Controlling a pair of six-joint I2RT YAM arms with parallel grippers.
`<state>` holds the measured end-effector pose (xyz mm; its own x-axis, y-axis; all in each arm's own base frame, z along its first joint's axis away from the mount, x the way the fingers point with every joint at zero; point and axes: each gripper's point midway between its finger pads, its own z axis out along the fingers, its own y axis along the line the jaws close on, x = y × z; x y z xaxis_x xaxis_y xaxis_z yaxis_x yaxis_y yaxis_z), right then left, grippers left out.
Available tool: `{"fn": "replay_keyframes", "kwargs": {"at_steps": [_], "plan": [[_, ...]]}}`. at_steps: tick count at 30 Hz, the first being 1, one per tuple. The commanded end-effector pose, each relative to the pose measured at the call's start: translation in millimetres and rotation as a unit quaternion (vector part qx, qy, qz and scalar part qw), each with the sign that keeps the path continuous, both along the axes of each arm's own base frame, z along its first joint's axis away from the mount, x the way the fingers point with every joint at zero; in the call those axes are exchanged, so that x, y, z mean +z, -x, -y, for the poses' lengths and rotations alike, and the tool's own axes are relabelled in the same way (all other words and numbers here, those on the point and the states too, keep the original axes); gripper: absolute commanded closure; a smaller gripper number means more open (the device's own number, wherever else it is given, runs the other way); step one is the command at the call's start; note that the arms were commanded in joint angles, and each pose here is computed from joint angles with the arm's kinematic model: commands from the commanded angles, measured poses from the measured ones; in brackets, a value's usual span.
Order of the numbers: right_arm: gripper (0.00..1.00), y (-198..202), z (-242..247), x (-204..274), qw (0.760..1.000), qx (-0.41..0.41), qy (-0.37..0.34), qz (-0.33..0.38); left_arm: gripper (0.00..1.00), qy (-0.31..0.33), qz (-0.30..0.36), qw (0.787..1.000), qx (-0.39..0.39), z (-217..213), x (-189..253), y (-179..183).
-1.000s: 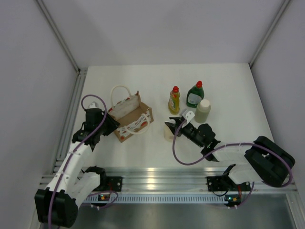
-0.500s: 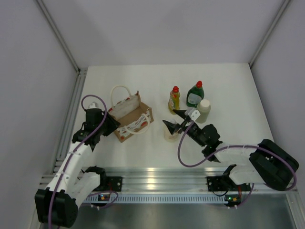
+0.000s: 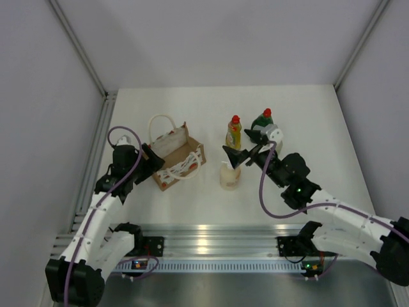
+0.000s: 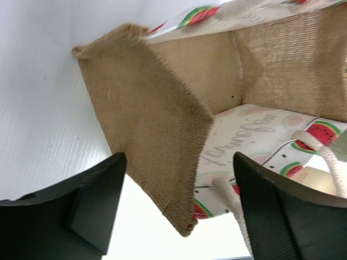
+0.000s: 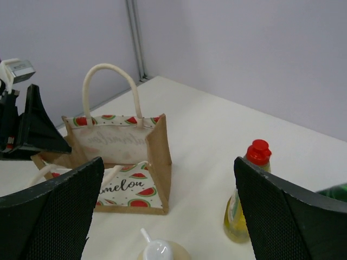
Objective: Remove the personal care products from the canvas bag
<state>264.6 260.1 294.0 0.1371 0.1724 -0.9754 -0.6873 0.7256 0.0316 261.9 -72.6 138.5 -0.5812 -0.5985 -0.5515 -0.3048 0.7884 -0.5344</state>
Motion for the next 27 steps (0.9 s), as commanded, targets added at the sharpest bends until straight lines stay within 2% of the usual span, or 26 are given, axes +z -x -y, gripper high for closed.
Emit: {"fn": "replay_keyframes", "kwargs": {"at_steps": [1, 3, 6, 11, 12, 14, 19, 27], "plan": [[0.01, -7, 28, -14, 0.992, -0.066, 0.036, -0.101, 0.13, -0.012, 0.054, 0.998, -0.002, -3, 39, -9], [0.0, -10, 44, -1, 0.986, -0.109, 0.019, -0.126, 0.09, -0.028, 0.063, 0.998, 0.009, -10, 50, -11], [0.0, -9, 75, -10, 0.966, -0.184, 0.025, -0.182, 0.02, -0.049, 0.078, 0.996, 0.016, -18, 69, -8], [0.01, 0, 122, -22, 0.932, -0.278, 0.067, -0.224, 0.02, -0.112, 0.081, 0.99, 0.041, -44, 97, 11], [0.0, 3, 129, -20, 0.928, -0.288, 0.065, -0.227, 0.02, -0.129, 0.092, 0.985, 0.06, -54, 114, 12], [0.01, 11, 144, -20, 0.919, -0.309, 0.075, -0.233, 0.02, -0.164, 0.076, 0.981, 0.065, -66, 119, 24], [0.0, 29, 173, -19, 0.909, -0.335, 0.088, -0.231, 0.02, -0.221, 0.092, 0.966, 0.096, -93, 148, 50], [0.01, 66, 225, 1, 0.902, -0.371, 0.062, -0.211, 0.02, -0.229, 0.156, 0.958, 0.072, -93, 166, 83]]}}
